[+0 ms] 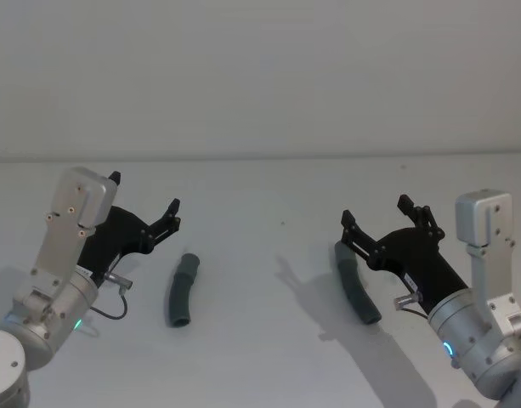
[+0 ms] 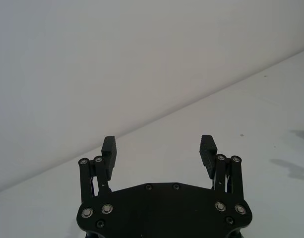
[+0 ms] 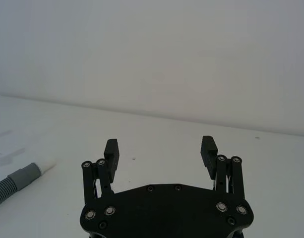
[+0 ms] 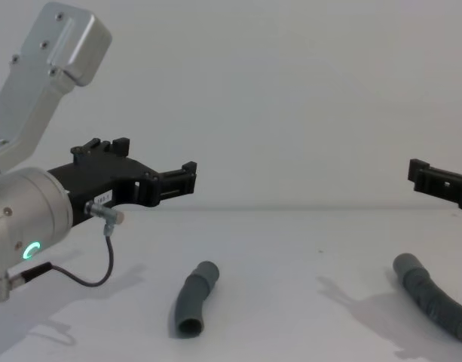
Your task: Use both hands to pick up one end of the pipe from the table, align the ends, and insert them.
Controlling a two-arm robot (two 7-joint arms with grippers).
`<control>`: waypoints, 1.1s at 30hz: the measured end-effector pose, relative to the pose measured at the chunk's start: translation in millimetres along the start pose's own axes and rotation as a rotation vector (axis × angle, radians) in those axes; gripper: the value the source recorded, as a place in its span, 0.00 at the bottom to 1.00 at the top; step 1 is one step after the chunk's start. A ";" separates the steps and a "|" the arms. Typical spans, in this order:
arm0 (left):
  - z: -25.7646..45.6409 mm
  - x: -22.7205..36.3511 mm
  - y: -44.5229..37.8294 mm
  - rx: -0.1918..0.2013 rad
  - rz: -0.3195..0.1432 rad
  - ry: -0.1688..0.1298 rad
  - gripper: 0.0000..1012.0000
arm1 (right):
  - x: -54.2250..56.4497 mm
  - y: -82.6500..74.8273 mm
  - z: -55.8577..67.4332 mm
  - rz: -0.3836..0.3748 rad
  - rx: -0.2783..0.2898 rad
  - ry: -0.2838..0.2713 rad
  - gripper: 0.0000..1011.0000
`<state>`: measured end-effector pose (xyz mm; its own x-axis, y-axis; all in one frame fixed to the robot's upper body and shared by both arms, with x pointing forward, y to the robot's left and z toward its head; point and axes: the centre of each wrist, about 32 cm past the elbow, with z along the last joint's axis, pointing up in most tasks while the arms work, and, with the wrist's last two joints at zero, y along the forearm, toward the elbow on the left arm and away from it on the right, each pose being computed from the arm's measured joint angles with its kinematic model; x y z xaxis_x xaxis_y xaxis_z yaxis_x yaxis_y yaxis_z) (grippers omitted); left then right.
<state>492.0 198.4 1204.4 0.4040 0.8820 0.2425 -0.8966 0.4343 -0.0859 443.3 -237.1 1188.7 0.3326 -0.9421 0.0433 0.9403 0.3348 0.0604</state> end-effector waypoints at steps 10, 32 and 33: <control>0.0 0.0 0.0 0.000 0.000 0.000 0.99 | 0.0 0.0 0.0 0.000 0.000 0.000 0.99; 0.5 0.4 -0.9 -0.001 -0.001 0.008 0.99 | 0.0 0.0 0.0 0.000 0.000 0.000 0.99; 0.8 0.3 -1.2 0.000 -0.001 0.011 0.99 | 0.0 0.0 0.0 0.000 0.000 0.000 0.99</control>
<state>493.0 198.1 1205.4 0.4069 0.8834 0.2324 -0.8962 0.4353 -0.0856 443.3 -237.1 1188.7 0.3326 -0.9421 0.0433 0.9404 0.3348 0.0604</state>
